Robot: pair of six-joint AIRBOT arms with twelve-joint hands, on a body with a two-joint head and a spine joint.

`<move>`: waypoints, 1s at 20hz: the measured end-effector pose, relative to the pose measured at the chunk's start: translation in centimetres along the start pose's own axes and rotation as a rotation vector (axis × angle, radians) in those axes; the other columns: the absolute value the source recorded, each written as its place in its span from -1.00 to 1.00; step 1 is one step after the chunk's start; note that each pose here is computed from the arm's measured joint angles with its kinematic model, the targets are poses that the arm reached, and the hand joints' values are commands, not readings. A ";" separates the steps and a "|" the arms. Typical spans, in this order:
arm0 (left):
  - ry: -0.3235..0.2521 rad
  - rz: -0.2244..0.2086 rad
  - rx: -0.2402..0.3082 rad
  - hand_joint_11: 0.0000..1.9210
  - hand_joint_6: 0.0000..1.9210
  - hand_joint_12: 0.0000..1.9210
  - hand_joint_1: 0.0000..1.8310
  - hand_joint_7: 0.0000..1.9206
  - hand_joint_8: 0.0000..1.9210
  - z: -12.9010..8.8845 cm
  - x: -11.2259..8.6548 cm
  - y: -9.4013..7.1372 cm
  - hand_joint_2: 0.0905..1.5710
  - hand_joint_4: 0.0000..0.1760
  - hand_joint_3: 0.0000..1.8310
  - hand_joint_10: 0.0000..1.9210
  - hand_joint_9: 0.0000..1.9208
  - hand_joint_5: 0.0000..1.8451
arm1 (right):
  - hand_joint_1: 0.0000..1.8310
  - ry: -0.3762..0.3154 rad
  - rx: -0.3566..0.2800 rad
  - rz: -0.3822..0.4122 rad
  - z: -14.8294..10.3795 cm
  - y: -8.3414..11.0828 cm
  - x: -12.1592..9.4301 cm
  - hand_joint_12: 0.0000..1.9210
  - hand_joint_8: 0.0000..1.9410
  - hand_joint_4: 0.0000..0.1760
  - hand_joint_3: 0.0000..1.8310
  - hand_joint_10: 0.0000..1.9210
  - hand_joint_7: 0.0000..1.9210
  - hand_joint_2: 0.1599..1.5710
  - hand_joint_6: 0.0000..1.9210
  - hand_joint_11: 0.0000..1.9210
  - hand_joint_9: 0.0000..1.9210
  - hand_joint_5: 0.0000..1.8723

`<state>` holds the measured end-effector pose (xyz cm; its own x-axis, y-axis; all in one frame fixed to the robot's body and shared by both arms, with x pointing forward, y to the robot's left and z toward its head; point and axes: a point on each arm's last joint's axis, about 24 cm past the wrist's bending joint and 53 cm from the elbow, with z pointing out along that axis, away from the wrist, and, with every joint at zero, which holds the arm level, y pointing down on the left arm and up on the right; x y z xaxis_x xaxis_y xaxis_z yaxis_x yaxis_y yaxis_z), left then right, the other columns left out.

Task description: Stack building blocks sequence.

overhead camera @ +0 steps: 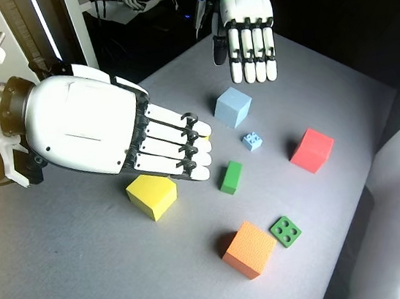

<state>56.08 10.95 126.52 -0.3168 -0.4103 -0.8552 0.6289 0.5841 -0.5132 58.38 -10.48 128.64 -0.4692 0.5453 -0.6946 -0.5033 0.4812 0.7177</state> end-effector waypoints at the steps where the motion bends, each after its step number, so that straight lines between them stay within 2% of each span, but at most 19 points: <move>1: 0.006 0.001 -0.025 -1.00 -1.00 -0.72 0.40 -0.99 -1.00 0.0 0.2 0.5 0.09 -1.00 -1.00 -1.00 -0.98 -1.00 | -0.95 0.000 0.006 0.013 0.1 -0.2 0.3 -0.83 -1.00 -1.00 -1.00 -1.00 -0.90 0.68 -1.00 -1.00 -0.93 -0.91; 3: 0.002 -0.025 -0.088 -1.00 -1.00 -0.82 0.47 -0.99 -1.00 0.2 0.5 1.8 0.09 -1.00 -1.00 -1.00 -1.00 -1.00 | -0.92 -0.045 0.021 0.066 0.0 -0.7 -0.7 -0.92 -1.00 -1.00 -1.00 -1.00 -0.92 0.70 -1.00 -1.00 -0.94 -0.94; 5: 0.002 -0.057 -0.165 -1.00 -1.00 -0.87 0.52 -0.98 -1.00 0.2 1.0 3.2 0.09 -1.00 -1.00 -1.00 -1.00 -1.00 | -0.85 -0.068 0.021 0.084 0.0 -0.8 -1.3 -0.66 -1.00 -1.00 -1.00 -0.99 -0.88 0.68 -0.99 -1.00 -0.88 -0.89; 6: -0.003 -0.074 -0.207 -1.00 -1.00 -0.89 0.52 -0.98 -1.00 0.0 1.2 3.8 0.10 -1.00 -1.00 -1.00 -1.00 -0.99 | -0.83 -0.065 0.020 0.084 0.1 -0.8 -1.2 -0.64 -1.00 -1.00 -1.00 -1.00 -0.88 0.68 -1.00 -1.00 -0.88 -0.89; 7: -0.007 -0.092 -0.239 -1.00 -1.00 -0.90 0.48 -0.98 -1.00 0.1 1.5 4.3 0.08 -1.00 -1.00 -1.00 -1.00 -1.00 | -0.82 -0.057 0.022 0.081 0.1 -0.8 -0.9 -0.69 -1.00 -1.00 -1.00 -1.00 -0.91 0.69 -1.00 -1.00 -0.90 -0.90; 9: -0.002 -0.126 -0.297 -1.00 -1.00 -0.74 0.48 -0.97 -1.00 0.3 2.6 5.0 0.06 -1.00 -1.00 -1.00 -0.99 -0.98 | -0.76 -0.045 0.026 0.083 0.2 -0.9 -0.5 -0.69 -0.99 -1.00 -1.00 -0.99 -0.90 0.69 -1.00 -1.00 -0.89 -0.89; 10: 0.003 -0.136 -0.320 -1.00 -1.00 -0.74 0.48 -0.97 -1.00 0.5 3.2 5.2 0.08 -1.00 -1.00 -1.00 -0.98 -0.99 | -0.77 -0.045 0.026 0.084 0.2 -0.9 -0.5 -0.65 -0.99 -1.00 -1.00 -0.99 -0.89 0.69 -1.00 -1.00 -0.89 -0.88; 12: 0.010 -0.156 -0.350 -1.00 -1.00 -0.70 0.49 -0.96 -1.00 0.9 3.8 5.4 0.09 -1.00 -1.00 -1.00 -0.97 -0.99 | -0.72 -0.047 0.026 0.085 0.2 -0.9 -0.6 -0.63 -1.00 -1.00 -1.00 -0.99 -0.88 0.68 -1.00 -1.00 -0.88 -0.88; 13: 0.009 -0.156 -0.361 -1.00 -1.00 -0.75 0.46 -0.98 -1.00 1.3 3.9 5.4 0.09 -1.00 -1.00 -1.00 -0.99 -1.00 | -0.73 -0.046 0.026 0.085 0.2 -0.9 -0.6 -0.62 -1.00 -1.00 -1.00 -1.00 -0.89 0.68 -1.00 -1.00 -0.88 -0.88; 15: 0.013 -0.150 -0.395 -1.00 -1.00 -0.79 0.48 -0.98 -1.00 1.7 4.3 5.6 0.10 -1.00 -0.99 -1.00 -1.00 -1.00 | -0.76 -0.046 0.028 0.078 0.2 -0.9 -0.5 -0.72 -1.00 -1.00 -1.00 -1.00 -0.91 0.69 -1.00 -1.00 -0.91 -0.90; 17: 0.017 -0.166 -0.414 -1.00 -1.00 -0.75 0.48 -0.97 -1.00 2.1 4.8 5.7 0.10 -1.00 -1.00 -0.99 -0.98 -0.99 | -0.72 -0.045 0.028 0.078 0.2 -0.9 -0.5 -0.66 -0.99 -1.00 -1.00 -0.99 -0.88 0.68 -1.00 -1.00 -0.87 -0.88; 18: 0.017 -0.176 -0.422 -1.00 -1.00 -0.73 0.45 -0.97 -1.00 2.3 5.1 5.7 0.10 -1.00 -1.00 -1.00 -0.98 -0.99 | -0.75 -0.045 0.028 0.077 0.2 -0.9 -0.5 -0.72 -1.00 -1.00 -1.00 -1.00 -0.90 0.69 -1.00 -1.00 -0.89 -0.90; 19: 0.022 -0.182 -0.424 -1.00 -1.00 -0.69 0.44 -0.97 -1.00 2.5 5.5 5.6 0.09 -1.00 -1.00 -0.99 -0.96 -0.98 | -0.72 -0.045 0.028 0.078 0.2 -0.9 -0.5 -0.68 -0.99 -1.00 -1.00 -1.00 -0.88 0.68 -0.99 -1.00 -0.89 -0.88; 20: 0.028 -0.190 -0.427 -1.00 -0.99 -0.65 0.44 -0.95 -0.99 2.8 5.9 5.7 0.08 -1.00 -1.00 -0.99 -0.95 -0.95 | -0.67 -0.045 0.028 0.077 0.2 -0.9 -0.5 -0.55 -0.99 -1.00 -1.00 -0.99 -0.84 0.65 -0.99 -1.00 -0.85 -0.83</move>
<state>59.79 9.86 118.79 -0.4209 -0.5218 -0.7420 0.2114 0.7390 -0.6396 59.25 -11.05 128.36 -0.4724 0.6116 -0.6346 -0.4458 0.4553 0.7707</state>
